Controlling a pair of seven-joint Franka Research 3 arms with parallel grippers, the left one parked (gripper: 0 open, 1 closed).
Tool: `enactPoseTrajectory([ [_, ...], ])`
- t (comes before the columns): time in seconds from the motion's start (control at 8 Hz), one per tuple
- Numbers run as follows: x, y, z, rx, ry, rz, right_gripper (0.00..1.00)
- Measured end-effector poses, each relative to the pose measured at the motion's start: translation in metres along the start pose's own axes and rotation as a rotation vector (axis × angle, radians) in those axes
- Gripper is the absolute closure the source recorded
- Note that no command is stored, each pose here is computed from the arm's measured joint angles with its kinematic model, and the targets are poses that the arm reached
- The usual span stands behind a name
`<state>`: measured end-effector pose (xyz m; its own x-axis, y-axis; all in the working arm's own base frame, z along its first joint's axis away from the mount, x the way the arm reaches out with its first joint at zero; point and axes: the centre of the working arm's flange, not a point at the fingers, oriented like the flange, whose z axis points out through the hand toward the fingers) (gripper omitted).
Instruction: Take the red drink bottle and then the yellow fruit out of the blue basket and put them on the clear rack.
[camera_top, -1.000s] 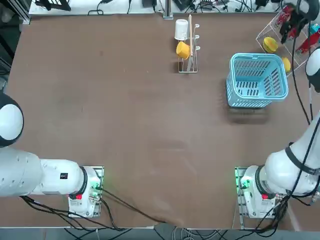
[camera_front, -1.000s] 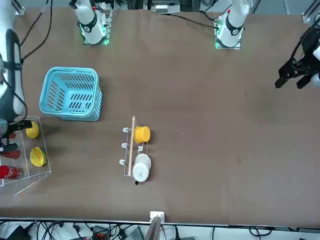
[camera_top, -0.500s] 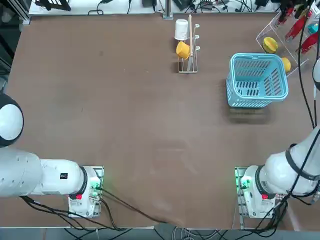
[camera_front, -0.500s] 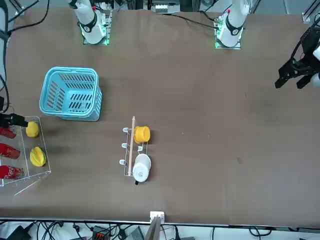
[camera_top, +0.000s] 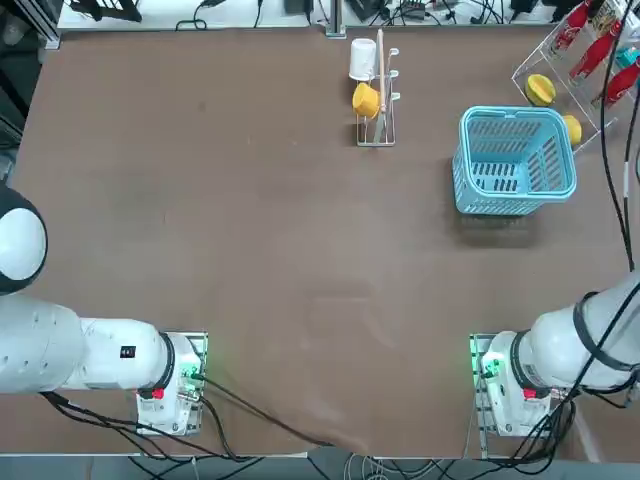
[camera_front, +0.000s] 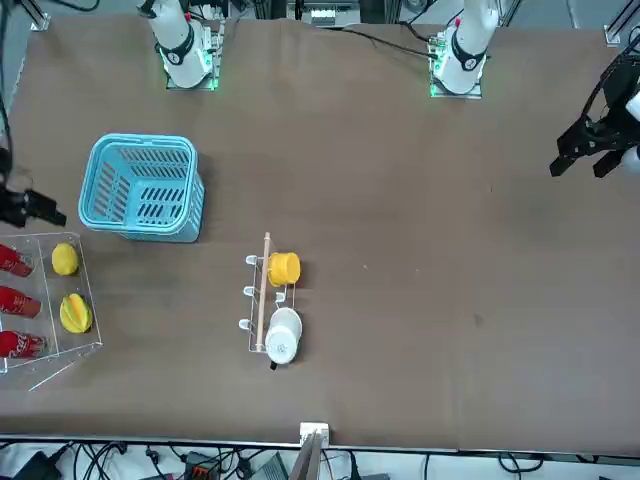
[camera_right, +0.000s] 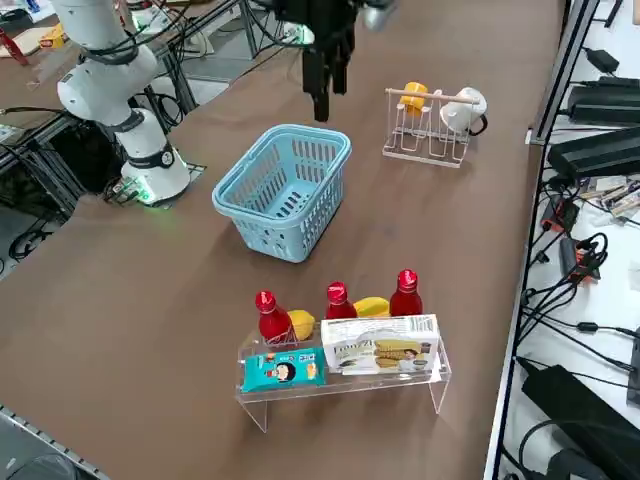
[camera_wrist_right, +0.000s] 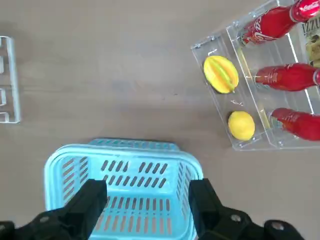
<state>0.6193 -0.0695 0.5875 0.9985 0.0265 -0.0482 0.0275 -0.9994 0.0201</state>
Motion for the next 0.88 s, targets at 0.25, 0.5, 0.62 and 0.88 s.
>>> enactPoseTrajectory([
  [0.25,-0.025,-0.021,-0.024,0.008,0.022,0.017,0.0],
  [0.5,-0.052,-0.037,-0.022,0.01,0.015,0.016,0.0],
  [0.62,-0.067,-0.038,-0.02,0.012,0.013,0.016,0.0],
  [0.88,-0.092,-0.041,-0.02,0.014,0.015,0.015,0.0],
])
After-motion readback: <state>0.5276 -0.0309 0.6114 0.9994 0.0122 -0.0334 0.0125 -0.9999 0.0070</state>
